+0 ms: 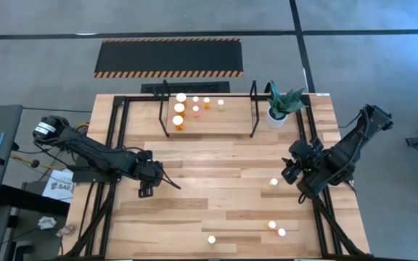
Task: Pick and place medicine bottles onto shelf by color
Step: Put the top small orange pill bottle on the shelf aligned with the other small orange pill bottle
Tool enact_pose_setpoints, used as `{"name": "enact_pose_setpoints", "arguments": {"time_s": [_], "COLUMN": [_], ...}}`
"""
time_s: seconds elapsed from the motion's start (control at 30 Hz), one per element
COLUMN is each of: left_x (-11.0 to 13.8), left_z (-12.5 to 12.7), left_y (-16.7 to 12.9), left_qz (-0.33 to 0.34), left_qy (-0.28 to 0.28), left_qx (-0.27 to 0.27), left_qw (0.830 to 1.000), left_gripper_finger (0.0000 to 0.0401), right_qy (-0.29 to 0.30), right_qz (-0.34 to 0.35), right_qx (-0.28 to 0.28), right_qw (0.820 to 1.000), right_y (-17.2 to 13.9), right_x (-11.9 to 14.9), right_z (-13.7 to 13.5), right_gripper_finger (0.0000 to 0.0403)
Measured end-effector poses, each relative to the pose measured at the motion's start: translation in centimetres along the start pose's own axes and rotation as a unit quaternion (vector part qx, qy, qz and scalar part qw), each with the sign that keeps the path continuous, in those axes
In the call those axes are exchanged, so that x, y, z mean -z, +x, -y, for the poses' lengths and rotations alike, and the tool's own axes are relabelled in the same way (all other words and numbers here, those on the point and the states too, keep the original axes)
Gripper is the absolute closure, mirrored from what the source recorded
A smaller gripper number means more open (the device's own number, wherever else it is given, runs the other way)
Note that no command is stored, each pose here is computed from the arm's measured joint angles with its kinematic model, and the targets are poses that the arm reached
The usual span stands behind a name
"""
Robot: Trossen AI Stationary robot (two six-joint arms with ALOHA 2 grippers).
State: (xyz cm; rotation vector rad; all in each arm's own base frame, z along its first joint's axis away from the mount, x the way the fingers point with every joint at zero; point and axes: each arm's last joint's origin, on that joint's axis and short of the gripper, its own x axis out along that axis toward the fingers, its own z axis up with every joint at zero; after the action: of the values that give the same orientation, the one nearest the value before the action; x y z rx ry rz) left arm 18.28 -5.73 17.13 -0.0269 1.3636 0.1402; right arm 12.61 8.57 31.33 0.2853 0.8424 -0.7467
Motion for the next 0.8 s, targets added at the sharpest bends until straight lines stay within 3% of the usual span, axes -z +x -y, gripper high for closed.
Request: {"name": "enact_pose_setpoints", "arguments": {"time_s": [0.8], "left_x": [-0.64], "left_z": [0.27], "left_y": [-0.14], "left_qz": [0.027], "left_qy": [-0.013], "left_qx": [0.018], "left_qw": [0.999], "left_gripper_finger": [0.0313], "right_qy": [-0.007], "right_qz": [0.0], "right_qx": [0.002], "right_qw": [1.0], "right_y": [0.01], "right_x": [-0.01], "right_z": [0.04], "right_gripper_finger": [0.0195]}}
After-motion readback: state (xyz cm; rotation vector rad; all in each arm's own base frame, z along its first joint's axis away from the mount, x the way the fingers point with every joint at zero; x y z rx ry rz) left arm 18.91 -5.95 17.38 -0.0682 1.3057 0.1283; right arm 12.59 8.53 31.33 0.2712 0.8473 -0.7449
